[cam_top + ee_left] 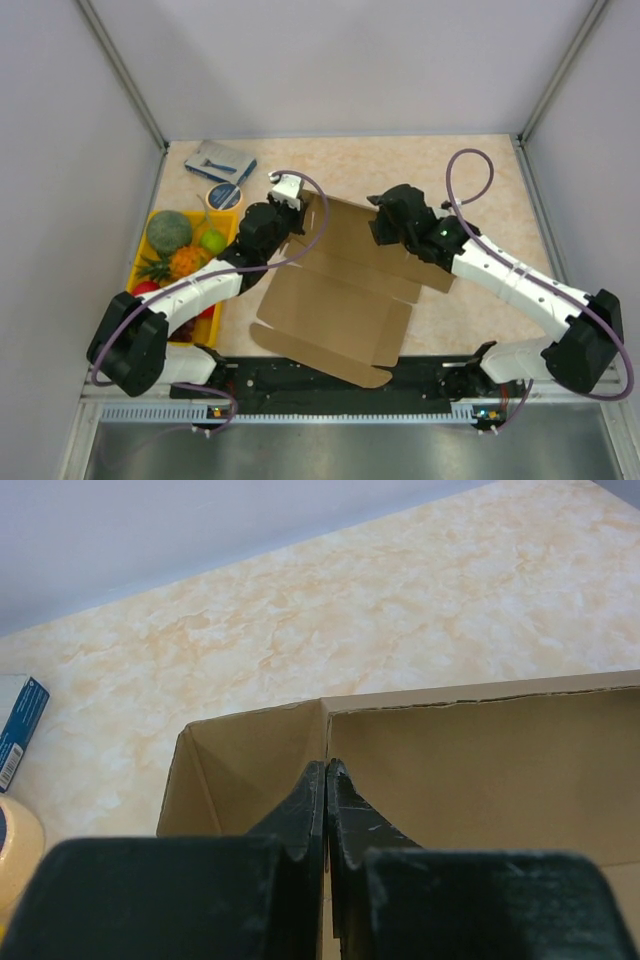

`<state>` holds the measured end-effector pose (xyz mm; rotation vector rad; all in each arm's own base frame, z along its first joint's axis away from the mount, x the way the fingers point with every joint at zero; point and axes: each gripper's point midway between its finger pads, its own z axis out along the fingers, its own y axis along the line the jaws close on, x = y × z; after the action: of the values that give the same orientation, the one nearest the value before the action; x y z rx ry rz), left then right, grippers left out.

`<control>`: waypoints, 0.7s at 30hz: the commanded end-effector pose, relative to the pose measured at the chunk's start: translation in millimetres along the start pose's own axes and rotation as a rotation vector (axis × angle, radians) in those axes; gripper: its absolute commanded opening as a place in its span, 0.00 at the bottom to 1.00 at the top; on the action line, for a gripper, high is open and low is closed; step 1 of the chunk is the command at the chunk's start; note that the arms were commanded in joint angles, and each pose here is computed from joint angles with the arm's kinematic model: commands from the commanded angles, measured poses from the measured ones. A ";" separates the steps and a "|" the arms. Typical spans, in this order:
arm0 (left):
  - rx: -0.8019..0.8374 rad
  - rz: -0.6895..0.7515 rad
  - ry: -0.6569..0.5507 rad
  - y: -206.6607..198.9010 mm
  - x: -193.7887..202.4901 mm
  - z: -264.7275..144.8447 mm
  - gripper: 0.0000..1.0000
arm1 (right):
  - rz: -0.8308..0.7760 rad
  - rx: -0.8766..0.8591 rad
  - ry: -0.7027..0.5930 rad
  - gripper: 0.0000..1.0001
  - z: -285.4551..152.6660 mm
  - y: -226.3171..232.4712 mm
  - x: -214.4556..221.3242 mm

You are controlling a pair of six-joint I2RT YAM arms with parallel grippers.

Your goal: Fold the paper box

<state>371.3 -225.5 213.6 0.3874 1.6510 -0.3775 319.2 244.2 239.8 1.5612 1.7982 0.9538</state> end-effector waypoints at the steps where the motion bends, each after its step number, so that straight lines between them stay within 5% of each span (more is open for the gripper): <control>1: -0.006 -0.016 -0.120 0.0 -34.9 -5.7 0.00 | 0.231 -0.030 -0.052 0.57 12.9 16.2 -9.1; 9: 0.009 -0.005 -0.129 -3.3 -34.7 -6.6 0.00 | 0.230 -0.057 -0.095 0.47 21.3 27.6 -10.5; 14: 0.014 0.037 -0.123 -2.5 -33.3 -9.6 0.00 | 0.208 -0.047 -0.105 0.15 27.1 24.1 -10.0; 17: -0.025 0.020 -0.121 4.8 -34.5 -15.9 0.17 | 0.200 -0.045 -0.105 0.02 27.9 19.4 -10.7; 18: -0.036 -0.048 -0.090 4.9 -28.2 -19.3 0.36 | 0.205 -0.051 -0.106 0.00 28.2 20.8 -13.8; 21: -0.040 -0.108 -0.033 4.5 -30.4 -39.2 0.48 | 0.187 -0.076 -0.111 0.00 28.9 21.0 -18.5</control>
<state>361.1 -216.0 222.5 0.3638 1.6338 -0.3688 344.4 242.9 217.2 1.6062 1.7253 0.8819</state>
